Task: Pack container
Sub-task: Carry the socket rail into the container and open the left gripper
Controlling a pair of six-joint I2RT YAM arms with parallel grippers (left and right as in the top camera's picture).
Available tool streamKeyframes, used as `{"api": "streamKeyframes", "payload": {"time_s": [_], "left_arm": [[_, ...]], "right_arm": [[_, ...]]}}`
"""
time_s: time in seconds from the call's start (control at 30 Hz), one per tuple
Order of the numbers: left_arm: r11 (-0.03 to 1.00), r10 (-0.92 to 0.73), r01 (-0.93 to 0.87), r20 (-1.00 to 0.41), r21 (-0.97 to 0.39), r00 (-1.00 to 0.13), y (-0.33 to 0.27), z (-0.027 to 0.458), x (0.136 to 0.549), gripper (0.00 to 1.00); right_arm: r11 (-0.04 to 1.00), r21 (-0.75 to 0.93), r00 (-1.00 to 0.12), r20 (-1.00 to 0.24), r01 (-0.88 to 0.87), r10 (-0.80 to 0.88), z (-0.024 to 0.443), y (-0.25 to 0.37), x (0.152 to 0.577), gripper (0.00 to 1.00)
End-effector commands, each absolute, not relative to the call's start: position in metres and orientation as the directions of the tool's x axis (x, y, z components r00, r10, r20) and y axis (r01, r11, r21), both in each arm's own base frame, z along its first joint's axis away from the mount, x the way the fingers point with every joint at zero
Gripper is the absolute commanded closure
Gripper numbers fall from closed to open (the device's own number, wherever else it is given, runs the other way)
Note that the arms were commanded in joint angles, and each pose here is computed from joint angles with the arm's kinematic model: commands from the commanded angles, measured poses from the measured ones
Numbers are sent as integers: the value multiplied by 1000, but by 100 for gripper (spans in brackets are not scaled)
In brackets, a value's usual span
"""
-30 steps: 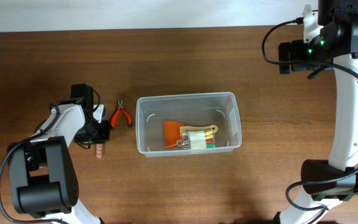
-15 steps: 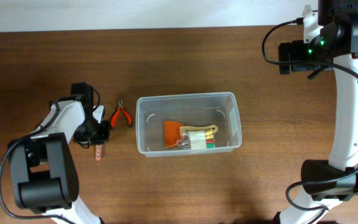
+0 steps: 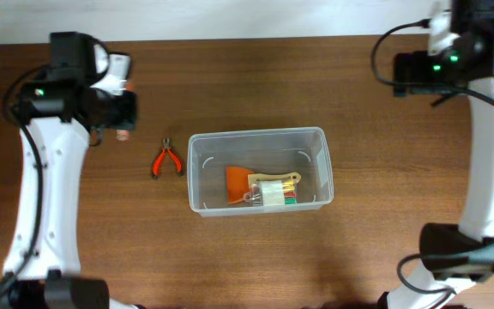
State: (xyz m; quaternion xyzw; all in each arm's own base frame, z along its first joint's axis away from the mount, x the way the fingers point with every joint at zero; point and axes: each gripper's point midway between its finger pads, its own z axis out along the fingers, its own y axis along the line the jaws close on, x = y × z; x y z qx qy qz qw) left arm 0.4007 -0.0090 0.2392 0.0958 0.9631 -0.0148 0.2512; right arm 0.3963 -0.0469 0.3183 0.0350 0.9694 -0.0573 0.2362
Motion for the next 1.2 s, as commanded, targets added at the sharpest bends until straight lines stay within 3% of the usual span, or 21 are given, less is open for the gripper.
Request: {"api": "streamKeyframes", "payload": {"time_s": [0.0,0.13,0.33,0.6,0.87,1.03,1.17], "left_arm": [[840,479,543,-483,8,-733,-84,238,383,98],[653,693,754,-453,67,-561,-137,229,365,98],[421,846,903,-398,91,-354,-191,205,349,98],[340,902,940,-272,-29,-334,-224,137,339,98],[341,924,929,-128,-146,-360,-224,68,334,98],[345,926,924,-102,-164,-364,-224,49,336,97],[352,931,931,-64,-92,-358,-216,37,350,96]], "right_arm": [[922,-1,-744,-591,388,312,369,-96,357,1],[828,113,-629,-596,550,499,382,-137,324,1],[748,144,-587,-532,648,610,372,-169,294,1],[741,143,-583,-527,656,618,370,-172,292,1],[741,143,-584,-527,656,618,370,-172,292,1],[743,141,-585,-527,655,616,370,-172,292,1],[743,141,-585,-528,654,615,370,-172,293,1]]}}
